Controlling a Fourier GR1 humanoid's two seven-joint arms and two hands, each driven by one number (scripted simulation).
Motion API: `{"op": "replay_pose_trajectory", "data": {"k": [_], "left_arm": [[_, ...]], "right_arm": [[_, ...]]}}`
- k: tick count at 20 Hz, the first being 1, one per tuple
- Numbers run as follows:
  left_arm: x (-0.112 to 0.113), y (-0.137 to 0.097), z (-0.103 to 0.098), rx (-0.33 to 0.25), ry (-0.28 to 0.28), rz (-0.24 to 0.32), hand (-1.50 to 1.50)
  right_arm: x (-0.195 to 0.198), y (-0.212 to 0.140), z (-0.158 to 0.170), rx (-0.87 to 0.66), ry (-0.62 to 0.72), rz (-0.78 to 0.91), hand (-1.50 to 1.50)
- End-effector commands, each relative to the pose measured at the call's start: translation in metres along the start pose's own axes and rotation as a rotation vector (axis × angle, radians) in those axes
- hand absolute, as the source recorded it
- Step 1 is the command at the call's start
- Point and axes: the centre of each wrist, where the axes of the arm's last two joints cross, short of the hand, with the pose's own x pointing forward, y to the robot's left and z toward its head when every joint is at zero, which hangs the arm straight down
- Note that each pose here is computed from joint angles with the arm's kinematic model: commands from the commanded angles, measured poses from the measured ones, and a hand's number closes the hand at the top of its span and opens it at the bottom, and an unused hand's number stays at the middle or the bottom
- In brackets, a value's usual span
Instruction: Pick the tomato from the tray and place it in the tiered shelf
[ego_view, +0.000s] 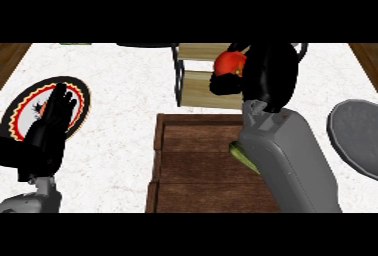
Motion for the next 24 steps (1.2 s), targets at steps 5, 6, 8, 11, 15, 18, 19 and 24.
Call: {"op": "replay_pose_trajectory", "data": {"k": [5, 6, 8, 11, 15, 18, 19, 24], "left_arm": [[-0.005, 0.008, 0.011, 0.003, -0.004, 0.0, 0.0], [0.005, -0.008, 0.001, -0.009, 0.015, 0.006, 0.0], [0.014, -0.021, -0.01, -0.014, 0.01, 0.021, 0.0], [-0.016, -0.018, 0.006, -0.017, 0.003, 0.007, 0.0], [0.011, -0.019, -0.009, -0.014, -0.009, 0.019, 0.0], [0.002, 0.005, 0.005, -0.015, -0.009, -0.005, 0.0], [-0.009, -0.002, -0.001, 0.004, -0.011, 0.001, 0.0], [-0.009, 0.014, -0.001, 0.002, 0.0, 0.011, 0.0]], "right_arm": [[-0.006, 0.028, -0.047, -0.043, 0.035, -0.069, 1.5], [-0.018, 0.04, -0.045, -0.05, 0.028, -0.059, 1.5], [-0.02, 0.055, -0.053, -0.035, 0.026, -0.015, 1.5], [-0.019, 0.053, -0.059, -0.094, 0.082, -0.12, 1.5], [-0.045, 0.056, -0.075, -0.023, 0.132, -0.191, -1.5], [-0.036, 0.073, -0.079, 0.021, 0.125, -0.182, -1.5], [-0.037, 0.07, -0.083, 0.022, 0.125, -0.183, -1.5], [-0.041, 0.07, -0.076, 0.034, 0.074, -0.259, -1.5]]}}
